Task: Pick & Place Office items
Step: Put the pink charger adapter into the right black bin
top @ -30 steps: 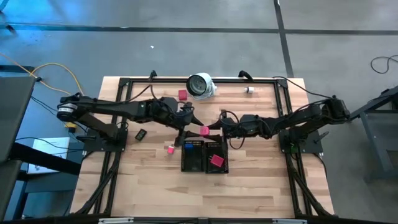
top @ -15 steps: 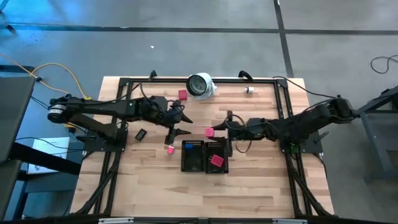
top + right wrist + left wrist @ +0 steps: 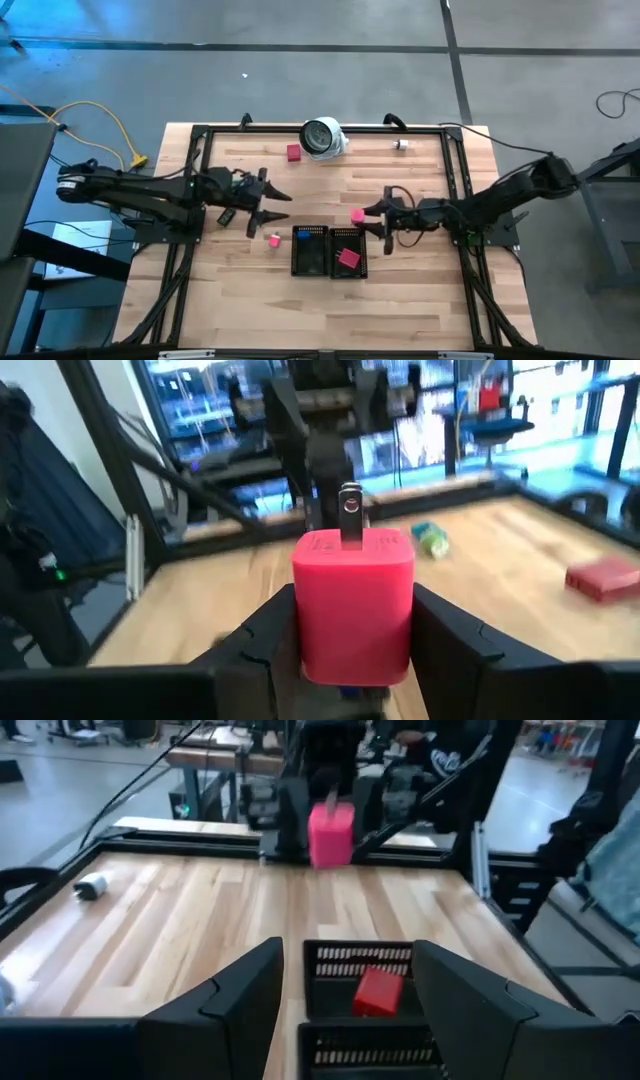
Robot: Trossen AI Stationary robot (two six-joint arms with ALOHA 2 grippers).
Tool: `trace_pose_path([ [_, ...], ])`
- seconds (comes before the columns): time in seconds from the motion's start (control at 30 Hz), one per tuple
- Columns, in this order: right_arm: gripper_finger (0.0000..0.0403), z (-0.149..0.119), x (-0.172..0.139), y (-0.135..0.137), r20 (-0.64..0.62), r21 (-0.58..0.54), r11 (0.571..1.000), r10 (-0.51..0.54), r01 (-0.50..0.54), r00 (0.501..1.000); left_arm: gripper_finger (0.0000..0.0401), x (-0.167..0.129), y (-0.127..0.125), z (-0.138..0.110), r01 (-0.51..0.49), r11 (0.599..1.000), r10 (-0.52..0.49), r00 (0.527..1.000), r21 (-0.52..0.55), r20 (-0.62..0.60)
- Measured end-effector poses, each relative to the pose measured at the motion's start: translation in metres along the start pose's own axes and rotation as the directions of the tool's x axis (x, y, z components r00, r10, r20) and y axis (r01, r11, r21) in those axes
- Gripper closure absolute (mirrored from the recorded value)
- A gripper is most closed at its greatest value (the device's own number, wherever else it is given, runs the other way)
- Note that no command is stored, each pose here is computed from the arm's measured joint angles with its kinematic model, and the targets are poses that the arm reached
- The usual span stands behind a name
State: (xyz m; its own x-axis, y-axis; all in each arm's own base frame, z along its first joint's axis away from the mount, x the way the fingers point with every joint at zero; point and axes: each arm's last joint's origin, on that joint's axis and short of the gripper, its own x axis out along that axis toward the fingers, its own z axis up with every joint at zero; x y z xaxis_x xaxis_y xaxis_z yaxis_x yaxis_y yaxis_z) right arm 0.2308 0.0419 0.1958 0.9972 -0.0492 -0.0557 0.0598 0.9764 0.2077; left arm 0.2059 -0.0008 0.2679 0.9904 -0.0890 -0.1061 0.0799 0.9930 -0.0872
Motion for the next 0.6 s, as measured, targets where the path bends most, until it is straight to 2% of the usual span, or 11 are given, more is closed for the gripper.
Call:
trace_pose_path([
  [0.27, 0.0264, -0.042, 0.024, -0.001, -0.036, 0.036, 0.999, 0.014, -0.013, 0.999, 0.0184, 0.002, -0.016, -0.005, 0.007, 0.999, -0.006, 1.0, 0.037, -0.006],
  [0.6, 0.0264, -0.081, 0.034, 0.003, -0.036, 0.13, 0.991, 0.047, -0.042, 0.998, 0.0184, 0.003, -0.022, -0.006, -0.003, 0.999, 0.003, 1.0, 0.045, -0.004],
])
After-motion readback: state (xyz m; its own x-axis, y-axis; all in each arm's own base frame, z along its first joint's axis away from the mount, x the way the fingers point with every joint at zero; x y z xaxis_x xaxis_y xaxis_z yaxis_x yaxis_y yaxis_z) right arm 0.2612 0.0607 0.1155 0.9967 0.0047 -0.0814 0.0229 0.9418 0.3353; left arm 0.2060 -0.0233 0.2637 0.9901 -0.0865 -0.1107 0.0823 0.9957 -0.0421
